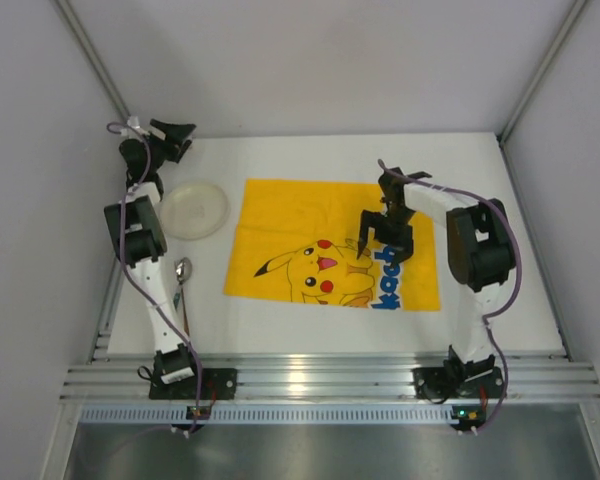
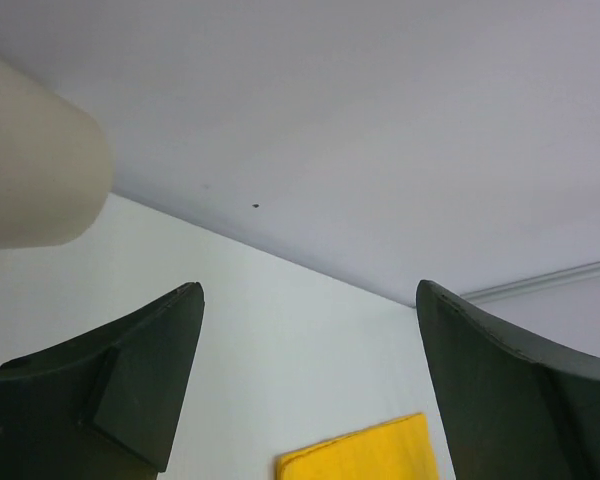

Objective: Set the dinner table for one person

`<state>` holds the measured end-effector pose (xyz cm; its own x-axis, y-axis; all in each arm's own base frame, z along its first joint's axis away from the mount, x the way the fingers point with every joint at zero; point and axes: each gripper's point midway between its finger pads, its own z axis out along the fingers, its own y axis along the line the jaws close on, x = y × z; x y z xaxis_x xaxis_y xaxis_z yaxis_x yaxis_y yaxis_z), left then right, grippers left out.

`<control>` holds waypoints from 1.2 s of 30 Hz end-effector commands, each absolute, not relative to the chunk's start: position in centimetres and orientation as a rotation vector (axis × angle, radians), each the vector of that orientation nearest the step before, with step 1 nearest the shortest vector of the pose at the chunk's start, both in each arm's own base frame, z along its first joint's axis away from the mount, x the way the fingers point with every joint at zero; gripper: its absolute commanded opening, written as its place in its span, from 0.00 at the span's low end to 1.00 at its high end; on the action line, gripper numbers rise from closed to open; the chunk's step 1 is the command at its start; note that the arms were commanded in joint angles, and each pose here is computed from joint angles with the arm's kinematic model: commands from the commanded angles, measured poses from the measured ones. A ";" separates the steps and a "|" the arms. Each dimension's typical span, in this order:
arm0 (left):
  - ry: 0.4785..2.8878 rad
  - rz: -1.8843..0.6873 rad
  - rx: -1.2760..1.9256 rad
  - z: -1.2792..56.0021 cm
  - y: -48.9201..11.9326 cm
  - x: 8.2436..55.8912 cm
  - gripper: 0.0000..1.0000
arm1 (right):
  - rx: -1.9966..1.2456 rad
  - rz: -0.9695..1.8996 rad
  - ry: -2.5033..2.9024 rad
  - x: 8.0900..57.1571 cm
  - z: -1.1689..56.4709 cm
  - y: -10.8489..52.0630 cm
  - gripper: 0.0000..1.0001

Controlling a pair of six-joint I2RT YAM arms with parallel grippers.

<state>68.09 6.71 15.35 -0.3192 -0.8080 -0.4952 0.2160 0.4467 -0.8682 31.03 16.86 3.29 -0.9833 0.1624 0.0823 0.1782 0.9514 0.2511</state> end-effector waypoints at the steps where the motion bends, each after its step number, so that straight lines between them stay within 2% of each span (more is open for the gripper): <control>1: 1.386 -1.206 -0.499 18.5 10.8 65.5 0.92 | -0.215 -0.371 -3.032 30.6 3.5 17.2 1.00; 9: 1.134 -1.193 -0.619 20.5 18.0 62.3 0.92 | -0.174 -0.376 -3.049 31.7 3.1 17.4 1.00; 13: 1.118 -1.170 -0.641 21.0 19.6 61.4 0.91 | -0.178 -0.389 -3.043 31.4 2.5 17.5 1.00; 15: 1.183 -1.047 -0.696 20.3 20.7 61.3 0.92 | -0.178 -0.397 -3.036 31.3 2.2 17.5 1.00; 16: 1.197 -0.977 -0.690 22.5 20.7 61.1 0.92 | -0.173 -0.404 -3.038 31.4 2.2 17.6 1.00; 18: 1.287 -0.708 -0.705 21.1 21.2 61.4 0.95 | -0.160 -0.411 -3.040 31.6 2.2 17.7 1.00; 19: 1.404 -0.634 -0.741 20.7 19.4 61.7 0.95 | -0.151 -0.414 -3.039 31.5 2.1 17.7 1.00; 20: 1.437 -0.405 -0.657 21.3 20.2 62.2 0.96 | -0.145 -0.414 -3.036 31.5 1.9 17.8 1.00; 23: 1.552 -0.180 -0.588 21.5 18.2 63.7 0.98 | -0.130 -0.418 -3.024 31.4 1.5 17.8 1.00; 36: 1.572 -0.170 -0.803 15.5 23.8 64.5 0.99 | -0.058 -0.285 -3.044 29.6 1.9 15.4 1.00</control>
<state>65.28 20.40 18.03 0.0478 -0.5549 -0.8305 -0.3038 0.7840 -0.5413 30.03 16.67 2.79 -0.9909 0.0688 0.1157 0.0951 0.9659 0.2409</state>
